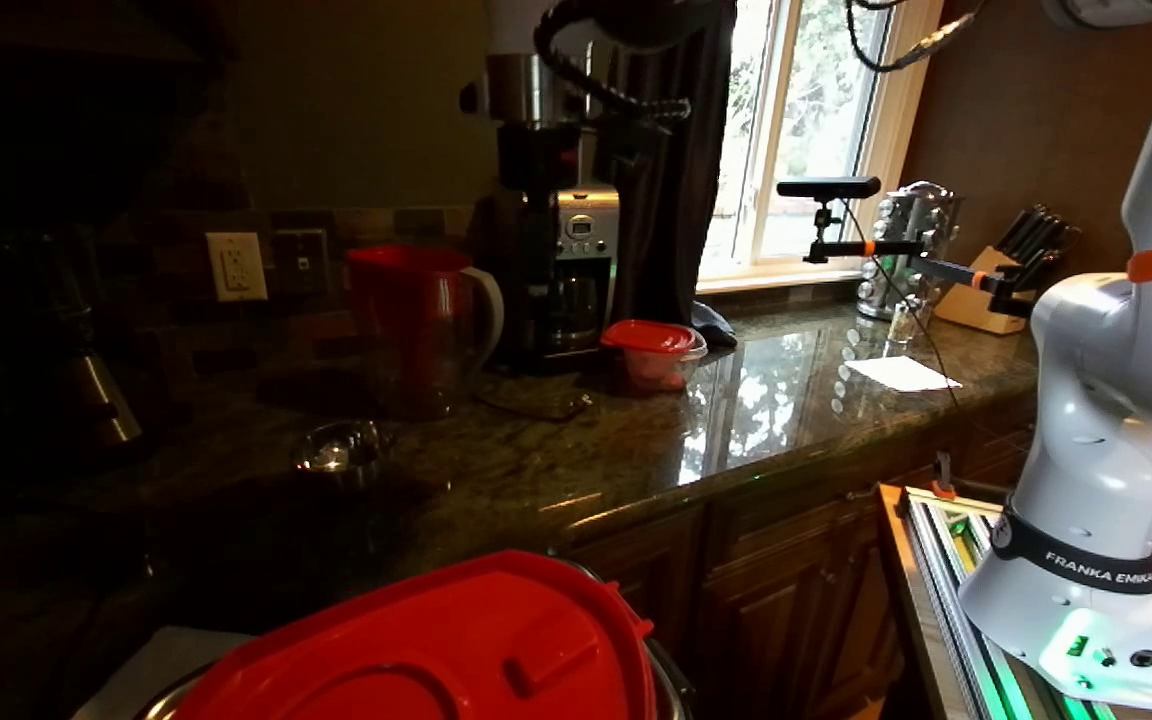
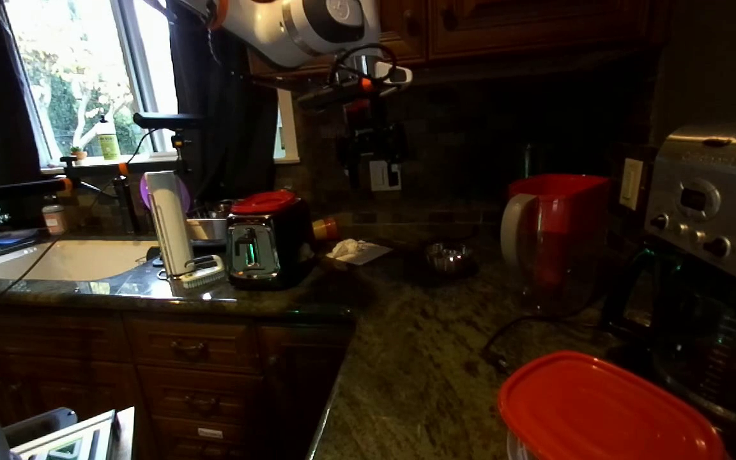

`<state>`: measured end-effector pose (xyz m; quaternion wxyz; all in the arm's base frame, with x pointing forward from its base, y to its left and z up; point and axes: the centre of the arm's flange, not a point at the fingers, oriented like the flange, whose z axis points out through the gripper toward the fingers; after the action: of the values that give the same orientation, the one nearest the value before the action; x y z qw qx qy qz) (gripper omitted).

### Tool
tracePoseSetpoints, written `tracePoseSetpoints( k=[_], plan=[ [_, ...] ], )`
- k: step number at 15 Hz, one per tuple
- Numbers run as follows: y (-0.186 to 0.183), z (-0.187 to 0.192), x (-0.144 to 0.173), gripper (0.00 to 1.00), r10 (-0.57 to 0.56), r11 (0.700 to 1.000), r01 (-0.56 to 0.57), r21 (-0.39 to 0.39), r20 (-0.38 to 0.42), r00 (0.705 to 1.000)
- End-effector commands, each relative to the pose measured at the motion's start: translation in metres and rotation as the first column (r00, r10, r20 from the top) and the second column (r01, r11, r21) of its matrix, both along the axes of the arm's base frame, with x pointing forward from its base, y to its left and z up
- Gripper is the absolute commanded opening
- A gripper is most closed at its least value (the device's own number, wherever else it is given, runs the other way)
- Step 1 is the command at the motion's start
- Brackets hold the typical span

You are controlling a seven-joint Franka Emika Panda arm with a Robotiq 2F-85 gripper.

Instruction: Put the silver bowl on the red lid, then move the jar to the left

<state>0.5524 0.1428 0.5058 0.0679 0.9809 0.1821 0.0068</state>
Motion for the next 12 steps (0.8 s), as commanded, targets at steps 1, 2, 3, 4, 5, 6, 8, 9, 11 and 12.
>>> tracePoseSetpoints(
  k=[1,2,3,4,5,6,8,9,11,12],
  plan=[
    [0.014,-0.019,0.054,1.00,0.094,0.989,-0.092,-0.112,0.011,0.996],
    [0.007,-0.021,0.026,1.00,0.047,0.996,-0.047,-0.070,-0.001,0.999],
    [0.009,-0.027,0.036,1.00,0.060,0.994,-0.060,-0.086,-0.002,0.998],
    [0.010,-0.030,0.042,1.00,0.067,0.994,-0.067,-0.091,-0.002,0.998],
    [0.011,-0.030,0.045,1.00,0.070,0.993,-0.070,-0.093,0.001,0.998],
    [0.011,-0.028,0.046,1.00,0.072,0.993,-0.072,-0.092,0.005,0.997],
    [0.012,-0.031,0.052,1.00,0.115,0.991,-0.112,-0.077,0.034,0.993],
    [0.015,-0.038,0.060,1.00,0.174,0.984,-0.172,-0.040,0.077,0.982],
    [0.022,-0.050,0.078,1.00,0.257,0.966,-0.260,-0.002,0.159,0.953],
    [0.026,-0.061,0.090,1.00,0.305,0.950,-0.311,0.006,0.189,0.934]
  ],
)
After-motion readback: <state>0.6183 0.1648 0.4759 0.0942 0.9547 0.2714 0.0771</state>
